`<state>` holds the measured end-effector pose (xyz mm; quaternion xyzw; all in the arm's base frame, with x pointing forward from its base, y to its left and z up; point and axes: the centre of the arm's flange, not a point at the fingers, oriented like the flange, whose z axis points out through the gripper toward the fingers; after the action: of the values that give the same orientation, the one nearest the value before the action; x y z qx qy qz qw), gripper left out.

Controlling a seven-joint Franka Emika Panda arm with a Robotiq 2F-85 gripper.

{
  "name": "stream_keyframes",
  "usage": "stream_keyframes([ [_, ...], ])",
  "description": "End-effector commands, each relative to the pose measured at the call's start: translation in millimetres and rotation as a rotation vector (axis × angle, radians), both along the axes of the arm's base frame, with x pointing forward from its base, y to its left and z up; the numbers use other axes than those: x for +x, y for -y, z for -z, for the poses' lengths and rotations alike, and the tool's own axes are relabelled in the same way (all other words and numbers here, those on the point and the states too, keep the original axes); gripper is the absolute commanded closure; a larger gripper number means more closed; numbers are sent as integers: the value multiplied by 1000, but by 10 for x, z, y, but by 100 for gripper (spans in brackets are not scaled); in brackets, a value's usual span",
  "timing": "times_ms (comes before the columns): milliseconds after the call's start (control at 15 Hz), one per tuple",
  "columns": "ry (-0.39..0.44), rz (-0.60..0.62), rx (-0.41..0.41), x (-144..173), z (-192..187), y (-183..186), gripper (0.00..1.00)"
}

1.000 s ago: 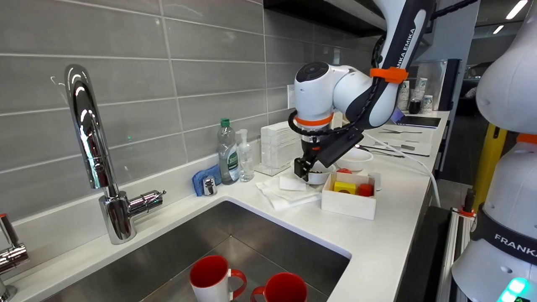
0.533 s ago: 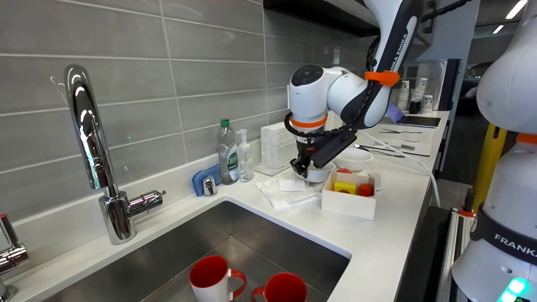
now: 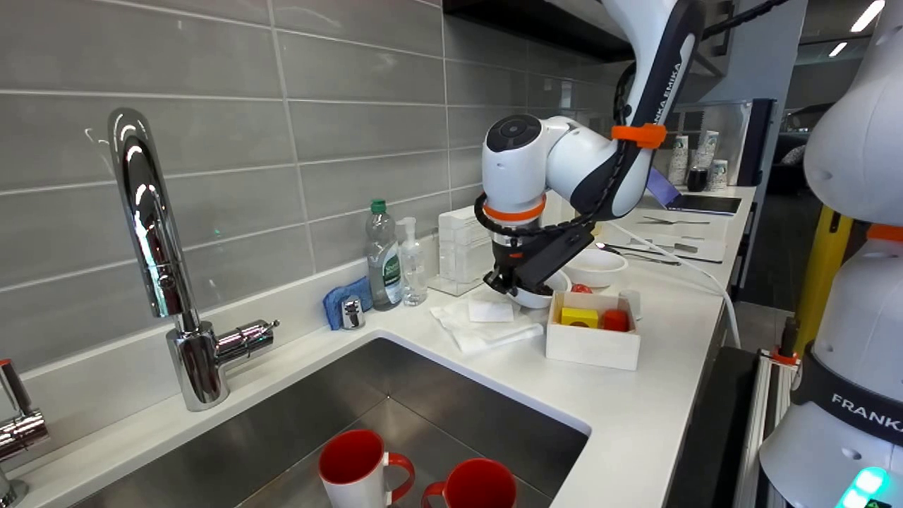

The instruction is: Pour some contents of the left bowl into the one on the right

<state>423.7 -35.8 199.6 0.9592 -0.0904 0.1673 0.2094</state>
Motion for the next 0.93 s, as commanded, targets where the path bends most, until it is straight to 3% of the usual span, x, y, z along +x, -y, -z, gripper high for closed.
stream_keyframes([
  [0, 51, 19, 8, 64, 31, -8, 100],
  [867, 203, 53, 42, 443, -571, 37, 100],
])
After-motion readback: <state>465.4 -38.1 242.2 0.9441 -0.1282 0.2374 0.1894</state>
